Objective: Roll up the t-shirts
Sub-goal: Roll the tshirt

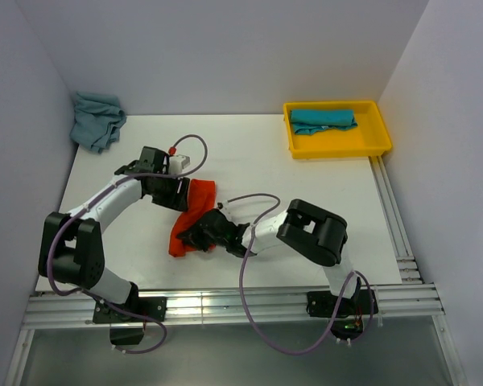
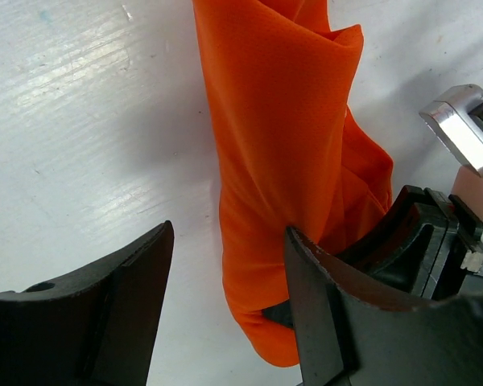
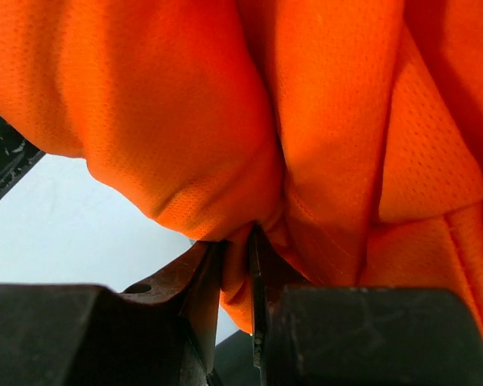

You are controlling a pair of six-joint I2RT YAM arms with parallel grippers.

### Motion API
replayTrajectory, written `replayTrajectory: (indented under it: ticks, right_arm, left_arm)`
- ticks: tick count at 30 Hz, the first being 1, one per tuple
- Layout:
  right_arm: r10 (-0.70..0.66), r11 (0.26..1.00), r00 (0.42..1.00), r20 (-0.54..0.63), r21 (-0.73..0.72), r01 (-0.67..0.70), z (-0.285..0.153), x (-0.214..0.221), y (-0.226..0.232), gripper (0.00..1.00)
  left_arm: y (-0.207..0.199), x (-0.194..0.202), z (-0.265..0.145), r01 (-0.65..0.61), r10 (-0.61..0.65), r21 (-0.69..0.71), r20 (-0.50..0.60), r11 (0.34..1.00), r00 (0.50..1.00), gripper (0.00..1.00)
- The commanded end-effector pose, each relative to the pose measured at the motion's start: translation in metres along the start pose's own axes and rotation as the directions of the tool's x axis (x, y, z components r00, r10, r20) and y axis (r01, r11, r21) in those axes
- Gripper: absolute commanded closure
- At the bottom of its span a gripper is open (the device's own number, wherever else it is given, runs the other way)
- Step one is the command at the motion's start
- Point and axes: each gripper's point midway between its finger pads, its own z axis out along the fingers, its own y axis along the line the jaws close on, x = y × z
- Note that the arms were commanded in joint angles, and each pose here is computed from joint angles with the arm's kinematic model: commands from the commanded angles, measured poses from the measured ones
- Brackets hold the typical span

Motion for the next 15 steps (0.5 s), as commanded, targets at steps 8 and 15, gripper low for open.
replayTrajectory:
  ticks: [8,15]
  right_arm:
    - [-0.082,0.989,0.996,0.036,0.125,0.077,0.004,-0.020,-0.026,1.00]
    - [-0.097,0.987,0.994,0.042,0.132,0.091,0.005,-0.021,-0.022,1.00]
  left_arm:
    - [0.003,-0.031,-0.026,0.017,-0.004,-0.085,0.150,0.996,0.989,0.34]
    - [-0.009,-0.037,-0.034,-0.014,0.019,-0.031,0.173,0.999,0.985,0.30]
